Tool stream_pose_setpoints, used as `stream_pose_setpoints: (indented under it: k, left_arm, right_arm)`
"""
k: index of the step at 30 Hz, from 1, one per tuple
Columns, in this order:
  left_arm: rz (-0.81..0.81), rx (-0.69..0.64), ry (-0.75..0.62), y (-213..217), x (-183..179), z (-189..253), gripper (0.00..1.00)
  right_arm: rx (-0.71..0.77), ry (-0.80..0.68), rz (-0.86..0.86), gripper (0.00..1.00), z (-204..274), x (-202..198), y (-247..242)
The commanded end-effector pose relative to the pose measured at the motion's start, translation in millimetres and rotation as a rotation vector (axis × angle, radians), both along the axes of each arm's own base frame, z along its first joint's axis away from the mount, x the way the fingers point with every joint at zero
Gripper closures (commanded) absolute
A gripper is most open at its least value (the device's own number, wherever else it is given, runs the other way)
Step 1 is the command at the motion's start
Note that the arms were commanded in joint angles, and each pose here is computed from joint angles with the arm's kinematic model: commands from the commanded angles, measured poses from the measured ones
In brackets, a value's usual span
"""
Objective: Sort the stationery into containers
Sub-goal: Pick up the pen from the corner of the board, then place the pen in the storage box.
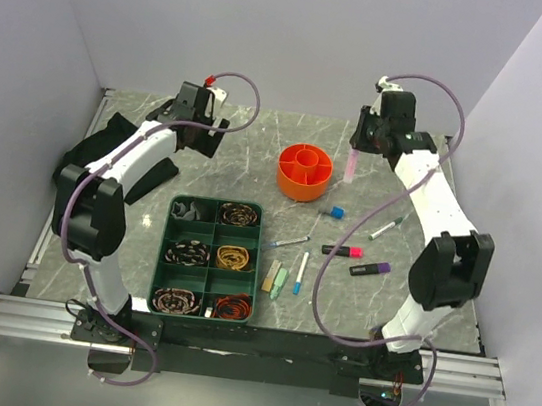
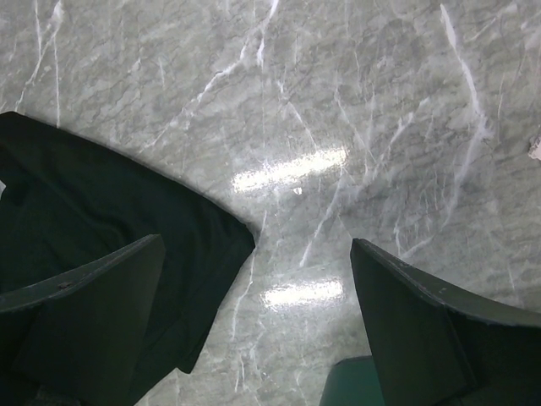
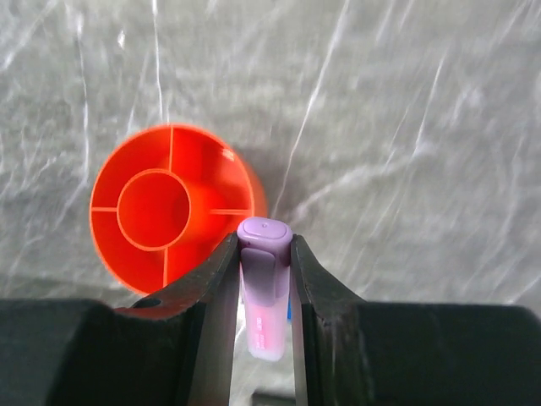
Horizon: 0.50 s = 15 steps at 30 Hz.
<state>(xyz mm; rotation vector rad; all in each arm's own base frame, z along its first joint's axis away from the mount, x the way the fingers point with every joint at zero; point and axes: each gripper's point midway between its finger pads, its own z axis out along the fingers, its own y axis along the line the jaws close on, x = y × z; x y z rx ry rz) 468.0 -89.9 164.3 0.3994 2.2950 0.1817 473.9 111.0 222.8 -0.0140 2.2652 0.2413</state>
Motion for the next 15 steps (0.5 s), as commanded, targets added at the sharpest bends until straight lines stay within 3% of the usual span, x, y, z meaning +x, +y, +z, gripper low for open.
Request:
stream_pose_setpoints:
  k: [1, 8, 15]
  left_arm:
    - [0.01, 0.0, -0.072, -2, 16, 23, 0.01]
    - [0.009, 0.019, -0.054, 0, 13, 18, 0.0]
    - [0.009, 0.038, -0.041, 3, 10, 14, 0.01]
  right_arm:
    - [-0.087, -0.288, 0.05, 1.0, 38, 22, 6]
    - [-0.004, -0.53, 0.061, 1.0, 46, 55, 31]
    - [0.007, -0.563, 0.052, 1.0, 52, 81, 40]
